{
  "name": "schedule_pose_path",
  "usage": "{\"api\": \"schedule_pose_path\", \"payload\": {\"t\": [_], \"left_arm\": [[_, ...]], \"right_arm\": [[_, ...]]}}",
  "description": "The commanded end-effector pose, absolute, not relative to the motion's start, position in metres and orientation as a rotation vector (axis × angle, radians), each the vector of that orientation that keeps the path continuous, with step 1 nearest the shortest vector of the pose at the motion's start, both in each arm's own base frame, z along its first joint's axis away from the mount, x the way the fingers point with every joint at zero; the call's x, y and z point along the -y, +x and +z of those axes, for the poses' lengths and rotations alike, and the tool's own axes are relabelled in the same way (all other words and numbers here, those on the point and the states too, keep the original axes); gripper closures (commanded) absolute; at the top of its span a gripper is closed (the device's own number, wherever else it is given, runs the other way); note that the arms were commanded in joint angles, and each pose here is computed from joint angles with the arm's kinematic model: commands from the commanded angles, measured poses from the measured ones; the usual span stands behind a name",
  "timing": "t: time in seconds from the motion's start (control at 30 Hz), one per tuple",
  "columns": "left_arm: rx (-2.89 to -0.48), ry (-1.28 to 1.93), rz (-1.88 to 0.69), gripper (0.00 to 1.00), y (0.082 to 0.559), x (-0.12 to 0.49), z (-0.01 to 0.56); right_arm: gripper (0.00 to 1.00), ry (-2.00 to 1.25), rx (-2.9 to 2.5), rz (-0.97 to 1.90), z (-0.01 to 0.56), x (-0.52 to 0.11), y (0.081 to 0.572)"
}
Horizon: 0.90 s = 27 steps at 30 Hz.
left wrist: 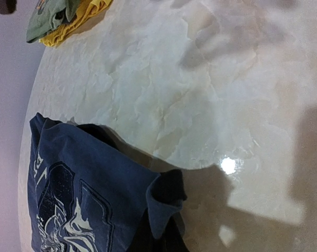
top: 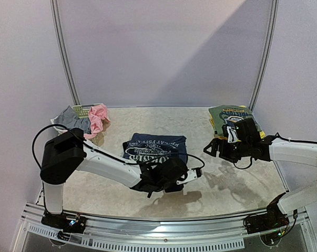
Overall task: Fold and stack the mixed laundry pile
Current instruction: Pick up the square-folded tank top from the center of the board, then pass from the left arm to the right
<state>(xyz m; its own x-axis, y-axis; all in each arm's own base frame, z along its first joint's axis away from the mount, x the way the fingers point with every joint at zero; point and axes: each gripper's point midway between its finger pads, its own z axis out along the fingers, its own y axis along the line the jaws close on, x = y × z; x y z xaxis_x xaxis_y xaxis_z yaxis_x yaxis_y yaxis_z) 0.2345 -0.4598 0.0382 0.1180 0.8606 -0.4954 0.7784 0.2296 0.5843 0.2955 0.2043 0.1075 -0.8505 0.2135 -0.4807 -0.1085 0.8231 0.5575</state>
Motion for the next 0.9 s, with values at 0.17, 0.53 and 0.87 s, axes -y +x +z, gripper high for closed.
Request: {"api": "schedule_pose_path", "payload": {"t": [0.17,0.53,0.87], "left_arm": [[-1.659,1.409,-0.028,1.0,0.239,0.456,0.068],[-1.659,1.362,-0.112,1.0,0.24,0.442,0.083],[-1.637,1.31,-0.15,1.0,0.238,0.436,0.106]], "right_arm": [[0.01,0.123,-2.482,1.115,0.111,-0.242,0.295],[0.01,0.123,-2.547,1.289,0.092,-0.292,0.313],[0.01,0.172,-2.641,1.294,0.057,-0.313,0.317]]}}
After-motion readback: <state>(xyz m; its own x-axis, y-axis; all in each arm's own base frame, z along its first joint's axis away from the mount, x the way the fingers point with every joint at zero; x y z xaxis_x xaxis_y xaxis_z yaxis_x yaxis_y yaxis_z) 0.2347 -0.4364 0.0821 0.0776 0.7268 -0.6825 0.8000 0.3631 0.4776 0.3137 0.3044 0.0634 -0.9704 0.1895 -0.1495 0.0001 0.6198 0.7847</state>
